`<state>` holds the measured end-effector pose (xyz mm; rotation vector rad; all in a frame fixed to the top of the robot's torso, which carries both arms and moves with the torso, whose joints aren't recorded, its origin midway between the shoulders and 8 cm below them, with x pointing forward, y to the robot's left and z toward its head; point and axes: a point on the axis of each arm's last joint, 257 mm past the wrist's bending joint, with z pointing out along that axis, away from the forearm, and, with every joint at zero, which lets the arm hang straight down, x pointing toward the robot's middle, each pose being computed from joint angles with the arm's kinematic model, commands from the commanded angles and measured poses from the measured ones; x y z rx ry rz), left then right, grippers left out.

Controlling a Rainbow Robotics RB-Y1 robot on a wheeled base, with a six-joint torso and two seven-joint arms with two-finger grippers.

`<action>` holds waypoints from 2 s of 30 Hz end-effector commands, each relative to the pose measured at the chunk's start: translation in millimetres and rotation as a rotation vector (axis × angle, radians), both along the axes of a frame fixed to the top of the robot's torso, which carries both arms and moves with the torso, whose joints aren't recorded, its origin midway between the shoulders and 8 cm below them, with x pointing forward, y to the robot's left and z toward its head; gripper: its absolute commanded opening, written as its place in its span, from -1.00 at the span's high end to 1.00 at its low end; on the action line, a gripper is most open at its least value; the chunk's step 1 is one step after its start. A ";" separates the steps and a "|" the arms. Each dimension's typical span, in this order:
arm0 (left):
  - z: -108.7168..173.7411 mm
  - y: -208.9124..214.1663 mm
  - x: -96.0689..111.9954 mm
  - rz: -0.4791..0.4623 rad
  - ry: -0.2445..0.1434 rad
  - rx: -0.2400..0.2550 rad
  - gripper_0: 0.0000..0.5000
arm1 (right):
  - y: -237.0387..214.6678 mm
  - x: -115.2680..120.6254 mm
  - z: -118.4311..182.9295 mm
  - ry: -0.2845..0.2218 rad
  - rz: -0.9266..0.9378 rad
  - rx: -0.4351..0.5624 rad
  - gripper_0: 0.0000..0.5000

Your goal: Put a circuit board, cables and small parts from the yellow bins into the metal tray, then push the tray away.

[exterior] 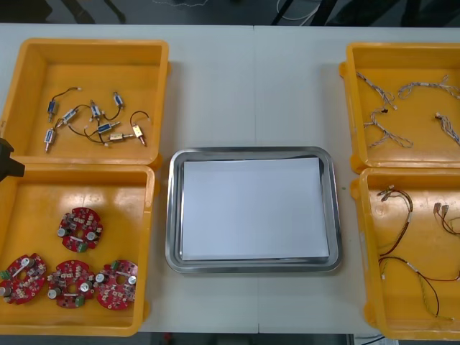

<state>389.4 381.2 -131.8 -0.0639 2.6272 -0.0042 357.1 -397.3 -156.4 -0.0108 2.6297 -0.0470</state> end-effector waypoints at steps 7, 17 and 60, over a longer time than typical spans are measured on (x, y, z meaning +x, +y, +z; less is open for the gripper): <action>-2.3 0.0 -4.2 0.053 0.006 -0.010 -1.00 | 2.1 3.7 10.3 -0.024 -0.009 -0.016 -1.00; -2.3 0.0 -4.2 0.053 0.006 -0.010 -1.00 | 5.1 6.1 18.6 -0.051 -0.003 -0.021 -1.00; -88.6 -72.7 -64.2 -0.110 0.022 -0.082 -1.00 | -61.8 -24.0 -39.6 -0.011 0.105 -0.091 -1.00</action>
